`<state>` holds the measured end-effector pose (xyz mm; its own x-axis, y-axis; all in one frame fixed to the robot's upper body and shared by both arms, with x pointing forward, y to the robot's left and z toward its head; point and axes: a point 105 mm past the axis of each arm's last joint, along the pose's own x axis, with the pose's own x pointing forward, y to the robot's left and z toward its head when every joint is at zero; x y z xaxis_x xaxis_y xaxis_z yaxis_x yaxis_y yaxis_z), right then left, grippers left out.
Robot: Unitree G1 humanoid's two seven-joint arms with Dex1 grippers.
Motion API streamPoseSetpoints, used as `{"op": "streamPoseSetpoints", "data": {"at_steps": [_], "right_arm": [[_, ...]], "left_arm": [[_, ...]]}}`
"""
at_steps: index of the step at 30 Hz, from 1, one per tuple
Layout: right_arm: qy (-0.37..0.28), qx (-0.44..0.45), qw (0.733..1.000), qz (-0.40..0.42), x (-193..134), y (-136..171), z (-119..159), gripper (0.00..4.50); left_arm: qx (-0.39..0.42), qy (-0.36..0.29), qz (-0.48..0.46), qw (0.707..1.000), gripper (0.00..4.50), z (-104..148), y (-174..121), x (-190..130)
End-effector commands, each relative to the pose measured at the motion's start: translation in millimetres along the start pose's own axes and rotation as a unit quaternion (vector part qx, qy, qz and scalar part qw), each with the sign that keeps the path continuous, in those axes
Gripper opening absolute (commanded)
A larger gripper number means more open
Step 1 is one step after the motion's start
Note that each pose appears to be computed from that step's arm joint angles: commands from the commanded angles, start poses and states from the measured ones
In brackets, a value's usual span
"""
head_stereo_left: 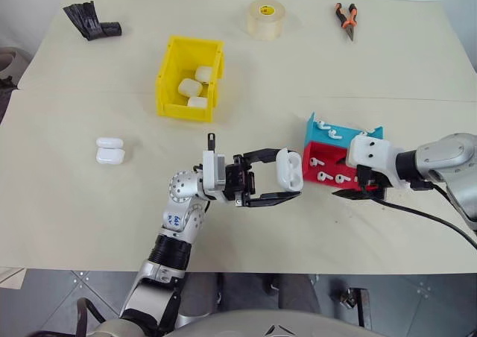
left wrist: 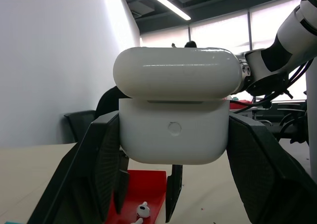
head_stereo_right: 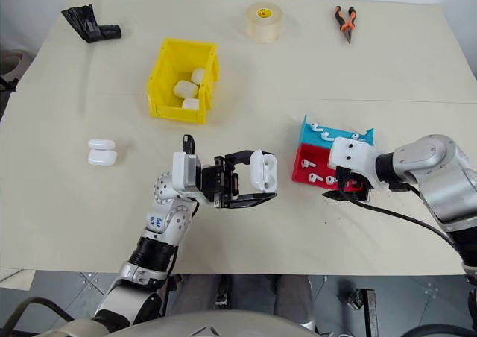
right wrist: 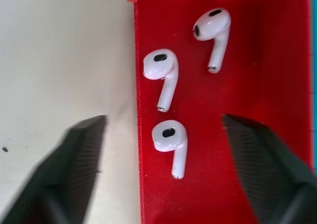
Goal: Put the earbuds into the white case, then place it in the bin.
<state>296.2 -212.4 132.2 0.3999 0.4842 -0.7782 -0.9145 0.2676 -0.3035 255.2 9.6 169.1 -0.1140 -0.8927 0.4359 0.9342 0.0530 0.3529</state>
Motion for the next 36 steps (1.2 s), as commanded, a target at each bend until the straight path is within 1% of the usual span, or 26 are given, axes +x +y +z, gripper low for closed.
{"op": "streamPoseSetpoints", "data": {"at_steps": [1, 8, 11, 13, 22, 25, 27, 31, 33, 34, 36], "right_arm": [[0.0, -0.027, 1.0, -0.013, -6.2, -5.7, 6.7, 2.92], [0.01, -0.052, 0.999, -0.006, -5.4, -3.5, 5.3, 2.92], [0.009, -0.053, 0.999, -0.003, -4.9, -2.3, 5.7, 2.37], [0.008, -0.051, 0.999, -0.002, -4.1, -1.5, 6.0, 1.76], [0.01, -0.053, 0.999, 0.006, -2.6, 1.3, 5.6, 1.76], [0.009, -0.053, 0.999, 0.012, -1.9, 2.8, 5.6, 1.15], [0.008, -0.053, 0.999, 0.009, -1.4, 2.6, 5.9, 0.53], [-0.005, -0.05, 0.999, -0.005, -3.6, 1.1, 9.7, 0.5], [-0.009, -0.03, 0.999, -0.019, -16.3, 0.1, 7.8, 0.5], [-0.028, -0.012, 0.999, -0.028, -22.7, 0.0, 10.7, 0.5], [-0.101, 0.018, 0.994, -0.041, -35.3, 0.1, 26.1, 0.5]], "left_arm": [[0.008, -0.011, -0.006, 1.0, 2.8, 4.8, -0.9, 4.7], [0.005, -0.011, -0.008, 1.0, 2.8, 4.5, -0.7, 4.6], [0.004, -0.01, -0.009, 1.0, 2.8, 4.6, -0.8, 4.7], [0.003, -0.01, -0.009, 1.0, 2.8, 4.6, -0.7, 4.5], [0.004, -0.01, -0.01, 1.0, 2.8, 7.5, 0.2, 5.5], [0.004, -0.01, -0.011, 1.0, 2.8, 8.4, 0.7, 6.0], [0.004, -0.01, -0.011, 1.0, 2.8, 8.9, 0.9, 6.2], [0.002, -0.011, -0.012, 1.0, 2.8, 9.8, 1.1, 6.6], [-0.019, -0.016, -0.018, 1.0, 2.8, 11.1, 1.3, 7.2], [-0.021, -0.016, -0.019, 0.999, 2.8, 12.1, 2.2, 6.8], [-0.022, -0.014, -0.019, 0.999, 2.8, 13.1, 5.0, 6.5]]}}
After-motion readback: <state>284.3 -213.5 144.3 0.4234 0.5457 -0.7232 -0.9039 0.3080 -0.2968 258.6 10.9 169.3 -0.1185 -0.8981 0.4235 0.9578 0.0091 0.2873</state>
